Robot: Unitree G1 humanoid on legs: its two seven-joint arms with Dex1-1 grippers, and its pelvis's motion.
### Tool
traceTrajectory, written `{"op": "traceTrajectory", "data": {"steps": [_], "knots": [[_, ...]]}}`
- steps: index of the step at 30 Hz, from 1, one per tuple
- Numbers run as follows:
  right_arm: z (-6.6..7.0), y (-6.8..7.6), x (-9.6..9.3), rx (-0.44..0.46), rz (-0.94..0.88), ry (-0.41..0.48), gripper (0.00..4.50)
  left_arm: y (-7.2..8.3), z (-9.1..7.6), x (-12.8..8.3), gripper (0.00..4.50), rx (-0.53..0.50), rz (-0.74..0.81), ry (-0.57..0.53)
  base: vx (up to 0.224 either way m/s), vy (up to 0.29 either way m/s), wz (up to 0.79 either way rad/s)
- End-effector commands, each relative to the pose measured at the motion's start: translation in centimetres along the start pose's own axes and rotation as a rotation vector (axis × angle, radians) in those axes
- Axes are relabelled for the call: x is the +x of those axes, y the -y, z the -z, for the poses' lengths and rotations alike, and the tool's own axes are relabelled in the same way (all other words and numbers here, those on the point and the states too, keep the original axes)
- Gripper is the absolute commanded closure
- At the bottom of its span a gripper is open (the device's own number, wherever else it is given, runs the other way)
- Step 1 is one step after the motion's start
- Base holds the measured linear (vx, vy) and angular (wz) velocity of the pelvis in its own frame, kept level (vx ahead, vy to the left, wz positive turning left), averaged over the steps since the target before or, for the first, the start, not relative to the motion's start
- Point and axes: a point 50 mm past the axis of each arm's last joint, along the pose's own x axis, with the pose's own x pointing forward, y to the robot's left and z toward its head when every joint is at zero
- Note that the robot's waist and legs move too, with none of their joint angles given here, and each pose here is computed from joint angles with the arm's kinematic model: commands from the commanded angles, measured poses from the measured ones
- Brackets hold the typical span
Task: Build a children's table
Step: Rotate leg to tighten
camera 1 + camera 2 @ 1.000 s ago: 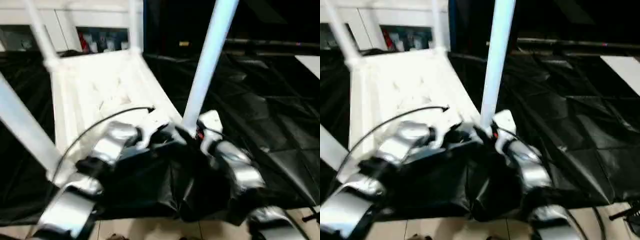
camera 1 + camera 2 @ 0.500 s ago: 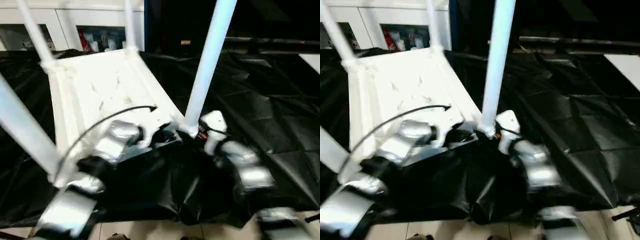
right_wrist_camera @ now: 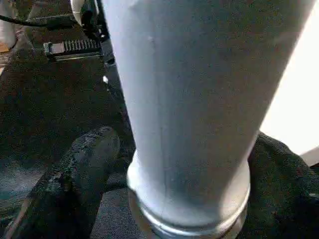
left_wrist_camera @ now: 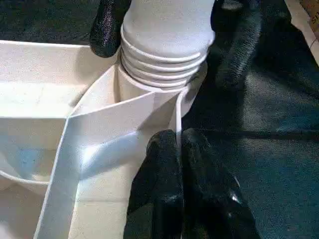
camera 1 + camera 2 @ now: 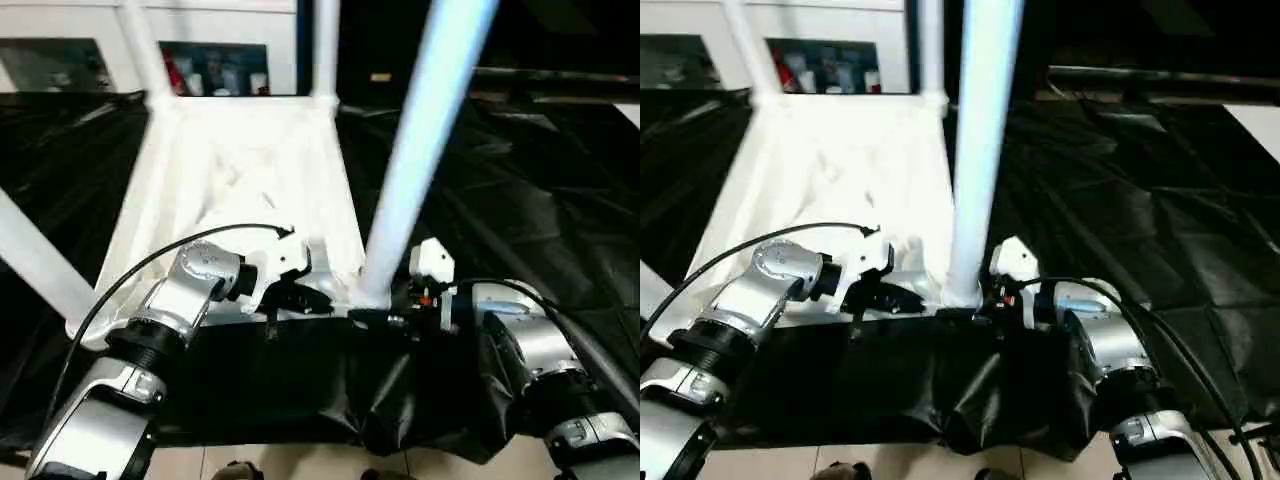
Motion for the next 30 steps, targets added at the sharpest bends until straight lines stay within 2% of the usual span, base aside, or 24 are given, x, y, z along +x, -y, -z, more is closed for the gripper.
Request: {"op": "traceTrajectory", "data": {"steps": [1,9,15,21,26,28,30], "knots": [[-0.4,0.0,0.0,-0.016,-0.040,-0.001,0.91,0.6,1.2,0.6,4.50,-0.041,0.029,-0.035,0.000,0.000,0.00],[-0.2,-0.2,0.4,-0.007,-0.061,-0.006,1.62,0.7,1.4,0.3,4.50,-0.052,0.018,-0.034,0.000,0.000,0.00],[0.3,-0.3,0.6,0.004,-0.032,-0.010,1.74,0.4,1.4,0.5,4.50,-0.064,-0.019,-0.019,0.000,0.000,0.00],[1.9,-0.1,2.3,0.100,0.279,0.011,1.76,-1.1,0.3,3.0,4.50,-0.096,-0.215,0.008,0.000,0.000,0.00],[2.8,0.3,4.8,0.250,0.627,0.015,1.77,-1.7,-1.5,6.4,4.50,-0.124,-0.329,0.040,0.000,0.000,0.00],[2.4,0.2,6.2,0.236,0.663,0.017,1.77,-1.6,-2.0,7.4,4.50,-0.110,-0.343,0.022,0.000,0.000,0.00],[2.0,0.0,6.6,0.216,0.649,0.036,1.77,-1.6,-2.1,7.5,4.50,-0.101,-0.340,0.020,0.000,0.000,0.00]]}}
